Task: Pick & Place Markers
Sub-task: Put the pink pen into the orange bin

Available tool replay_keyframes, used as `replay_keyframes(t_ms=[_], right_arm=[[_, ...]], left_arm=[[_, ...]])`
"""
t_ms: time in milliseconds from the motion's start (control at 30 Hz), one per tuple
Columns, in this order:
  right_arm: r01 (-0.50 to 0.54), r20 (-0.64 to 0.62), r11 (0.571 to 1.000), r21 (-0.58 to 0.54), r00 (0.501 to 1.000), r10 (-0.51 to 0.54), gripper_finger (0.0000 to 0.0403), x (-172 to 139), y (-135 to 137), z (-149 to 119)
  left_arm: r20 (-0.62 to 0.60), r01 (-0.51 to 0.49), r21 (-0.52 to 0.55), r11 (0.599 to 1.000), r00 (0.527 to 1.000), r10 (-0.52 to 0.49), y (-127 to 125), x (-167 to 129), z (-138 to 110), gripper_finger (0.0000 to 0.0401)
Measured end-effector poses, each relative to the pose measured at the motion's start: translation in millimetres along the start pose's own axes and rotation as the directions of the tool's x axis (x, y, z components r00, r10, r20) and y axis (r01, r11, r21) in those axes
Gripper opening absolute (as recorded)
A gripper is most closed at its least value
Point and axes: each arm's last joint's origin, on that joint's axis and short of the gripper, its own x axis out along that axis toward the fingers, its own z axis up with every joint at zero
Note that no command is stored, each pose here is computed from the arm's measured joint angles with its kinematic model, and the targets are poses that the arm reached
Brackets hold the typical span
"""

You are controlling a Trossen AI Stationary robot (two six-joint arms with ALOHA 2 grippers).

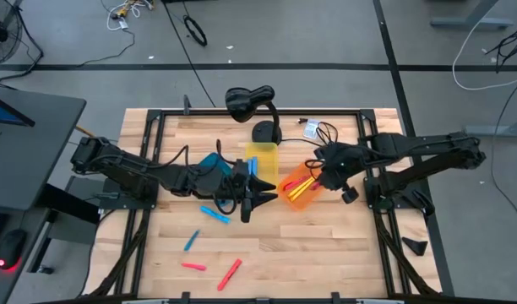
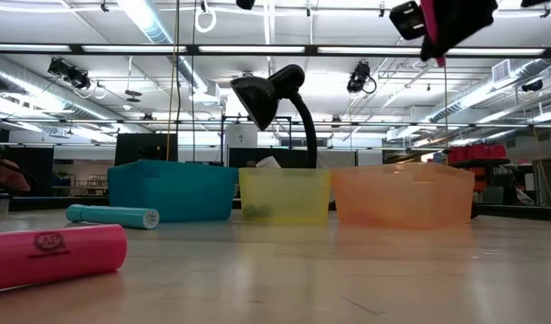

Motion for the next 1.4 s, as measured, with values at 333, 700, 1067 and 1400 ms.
replay_keyframes(t_ms=[333, 700, 1067, 1400], right_arm=[[0.012, -0.264, 0.993, -0.121, 0.963, -0.044, 0.0019, -3, -4, -25], [-0.077, -0.502, 0.987, -0.142, 0.865, -0.004, 0.0019, 42, -16, -24], [-0.136, -0.584, 0.983, -0.126, 0.811, 0.037, 0.0019, 96, -27, -19], [-0.203, -0.616, 0.976, -0.084, 0.780, 0.110, 0.0019, 137, -30, -20]], left_arm=[[-0.005, -0.005, 0.002, 1.000, 1.000, 0.005, 1, 0, 0, 0.0158], [0.005, -0.029, 0.005, 1.000, 1.000, 0.029, 1, 0, 0, 0.0158], [0.002, -0.030, 0.007, 1.000, 1.000, 0.030, 1, 0, -1, 0.0158], [-0.034, 0.028, 0.005, 1.000, 0.999, -0.028, 0, 0, -2, 0.0158]])
